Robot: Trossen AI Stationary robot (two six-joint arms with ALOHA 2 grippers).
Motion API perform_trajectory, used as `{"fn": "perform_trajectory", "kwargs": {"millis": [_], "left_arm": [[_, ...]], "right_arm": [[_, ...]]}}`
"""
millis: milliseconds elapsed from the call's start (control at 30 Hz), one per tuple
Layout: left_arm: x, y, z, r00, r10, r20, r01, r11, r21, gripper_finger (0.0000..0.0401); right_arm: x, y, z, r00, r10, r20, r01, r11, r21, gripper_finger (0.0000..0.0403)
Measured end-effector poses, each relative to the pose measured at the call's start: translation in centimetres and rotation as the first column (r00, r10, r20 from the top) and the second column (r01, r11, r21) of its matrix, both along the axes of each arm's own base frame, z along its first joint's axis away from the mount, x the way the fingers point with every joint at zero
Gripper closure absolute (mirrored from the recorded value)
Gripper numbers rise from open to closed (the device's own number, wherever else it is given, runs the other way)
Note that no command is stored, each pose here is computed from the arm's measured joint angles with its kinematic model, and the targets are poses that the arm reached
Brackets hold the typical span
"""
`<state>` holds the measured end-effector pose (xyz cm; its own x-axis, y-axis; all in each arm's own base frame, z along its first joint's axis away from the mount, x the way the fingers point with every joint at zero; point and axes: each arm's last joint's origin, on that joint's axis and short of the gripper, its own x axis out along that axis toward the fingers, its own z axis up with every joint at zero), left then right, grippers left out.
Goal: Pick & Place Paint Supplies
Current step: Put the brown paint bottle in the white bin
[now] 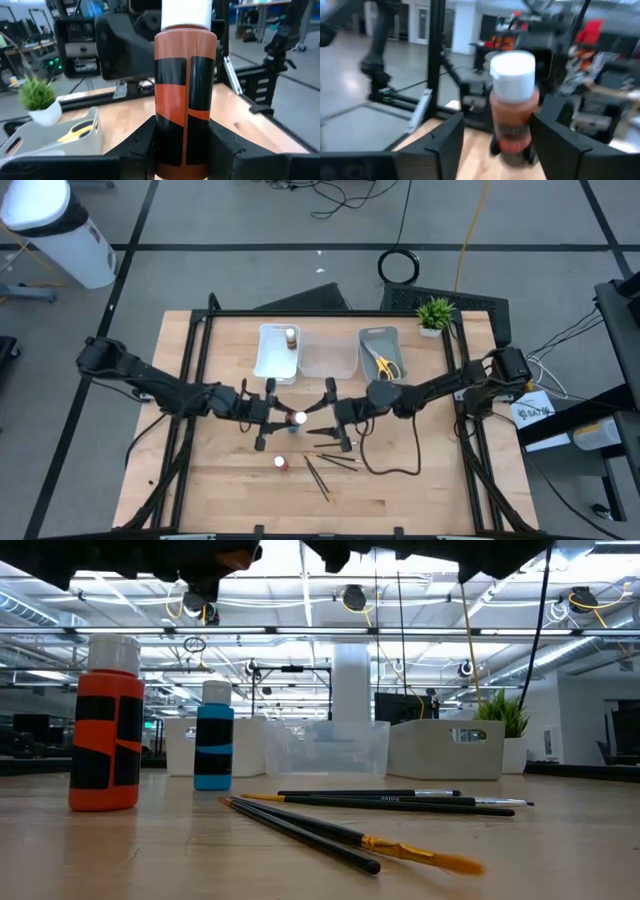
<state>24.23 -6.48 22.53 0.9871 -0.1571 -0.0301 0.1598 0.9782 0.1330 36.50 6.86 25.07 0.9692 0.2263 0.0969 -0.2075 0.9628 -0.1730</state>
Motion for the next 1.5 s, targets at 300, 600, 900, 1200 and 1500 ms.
{"fn": "perform_trajectory", "kwargs": {"millis": [300,600,900,1200,1500], "left_arm": [[0.9,0.0,0.1,0.998,-0.016,0.066,0.016,1.000,0.002,0.0279],[0.9,0.2,0.1,0.998,-0.011,0.065,0.011,1.000,-0.002,0.0279],[0.9,0.1,-0.3,1.000,-0.009,0.013,0.009,1.000,-0.015,0.0267],[-1.0,0.6,-0.2,0.987,0.077,-0.144,-0.072,0.997,0.038,0.0202],[-2.9,1.5,2.3,0.911,0.188,-0.367,-0.209,0.978,-0.019,0.0179]], "right_arm": [[0.6,0.6,-0.9,0.997,-0.033,0.077,0.034,0.999,-0.008,0.0139],[1.5,0.9,-1.6,0.990,-0.062,0.124,0.061,0.998,0.012,0.0220],[1.6,0.9,-1.7,0.993,-0.064,0.100,0.062,0.998,0.019,0.0311],[0.2,0.5,0.1,0.989,-0.138,-0.050,0.140,0.990,0.022,0.0314],[-0.6,-1.0,-0.5,0.934,-0.221,-0.282,0.247,0.967,0.060,0.0314]]}}
